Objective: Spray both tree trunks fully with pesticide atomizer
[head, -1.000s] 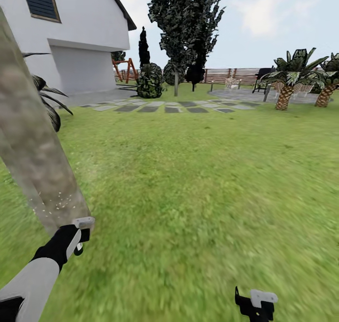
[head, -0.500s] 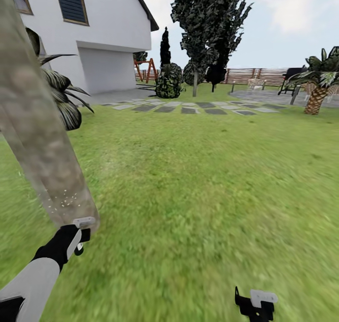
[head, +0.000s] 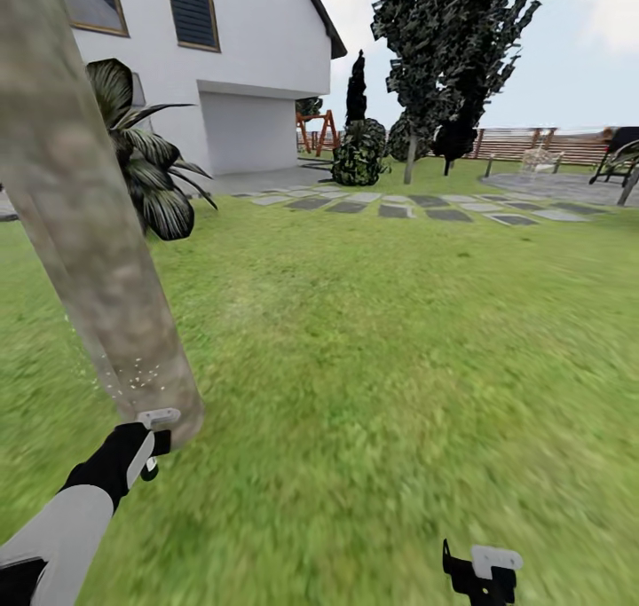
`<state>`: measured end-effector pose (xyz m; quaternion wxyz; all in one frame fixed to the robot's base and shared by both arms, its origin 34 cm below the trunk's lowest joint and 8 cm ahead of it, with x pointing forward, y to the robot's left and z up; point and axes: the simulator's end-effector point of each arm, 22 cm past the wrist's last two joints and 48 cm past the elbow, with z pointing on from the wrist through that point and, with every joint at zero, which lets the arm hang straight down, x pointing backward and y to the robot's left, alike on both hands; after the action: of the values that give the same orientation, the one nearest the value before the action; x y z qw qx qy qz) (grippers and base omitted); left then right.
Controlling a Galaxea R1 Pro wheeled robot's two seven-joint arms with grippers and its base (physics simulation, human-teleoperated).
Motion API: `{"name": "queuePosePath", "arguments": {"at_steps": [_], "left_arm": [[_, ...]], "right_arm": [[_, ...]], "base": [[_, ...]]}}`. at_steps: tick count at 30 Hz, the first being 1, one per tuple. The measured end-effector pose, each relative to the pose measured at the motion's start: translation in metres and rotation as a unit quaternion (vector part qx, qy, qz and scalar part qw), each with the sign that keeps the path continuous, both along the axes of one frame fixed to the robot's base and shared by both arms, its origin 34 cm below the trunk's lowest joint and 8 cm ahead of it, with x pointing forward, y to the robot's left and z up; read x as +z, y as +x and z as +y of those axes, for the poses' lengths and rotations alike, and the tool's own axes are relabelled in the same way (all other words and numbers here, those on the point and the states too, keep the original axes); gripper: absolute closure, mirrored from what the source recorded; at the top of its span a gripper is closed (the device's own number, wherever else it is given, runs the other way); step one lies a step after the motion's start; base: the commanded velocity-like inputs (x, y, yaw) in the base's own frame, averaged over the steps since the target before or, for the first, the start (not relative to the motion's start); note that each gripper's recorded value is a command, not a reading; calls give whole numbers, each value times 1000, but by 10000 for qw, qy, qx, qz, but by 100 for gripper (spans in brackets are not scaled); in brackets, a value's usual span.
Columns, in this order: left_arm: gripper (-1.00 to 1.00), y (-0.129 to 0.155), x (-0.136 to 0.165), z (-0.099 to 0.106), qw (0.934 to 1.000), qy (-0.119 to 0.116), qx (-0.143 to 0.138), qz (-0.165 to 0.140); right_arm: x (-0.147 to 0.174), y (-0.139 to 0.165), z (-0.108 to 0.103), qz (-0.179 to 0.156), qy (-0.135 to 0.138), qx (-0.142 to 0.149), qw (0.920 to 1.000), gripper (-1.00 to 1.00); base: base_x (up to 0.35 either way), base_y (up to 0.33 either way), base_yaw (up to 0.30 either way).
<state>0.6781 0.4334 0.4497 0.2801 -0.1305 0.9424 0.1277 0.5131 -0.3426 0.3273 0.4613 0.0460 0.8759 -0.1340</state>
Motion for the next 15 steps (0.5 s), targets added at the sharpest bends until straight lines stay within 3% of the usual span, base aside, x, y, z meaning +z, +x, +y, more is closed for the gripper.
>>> {"name": "queuePosePath", "arguments": {"at_steps": [11, 15], "left_arm": [[100, 0, 0, 0, 10000, 7, -3, 2], [100, 0, 0, 0, 10000, 6, -4, 2]], "right_arm": [[0, 0, 0, 1, 1, 0, 10000, -100], [0, 0, 0, 0, 2, 1, 10000, -100]], "base": [[160, -238, 276], [101, -266, 91]]}}
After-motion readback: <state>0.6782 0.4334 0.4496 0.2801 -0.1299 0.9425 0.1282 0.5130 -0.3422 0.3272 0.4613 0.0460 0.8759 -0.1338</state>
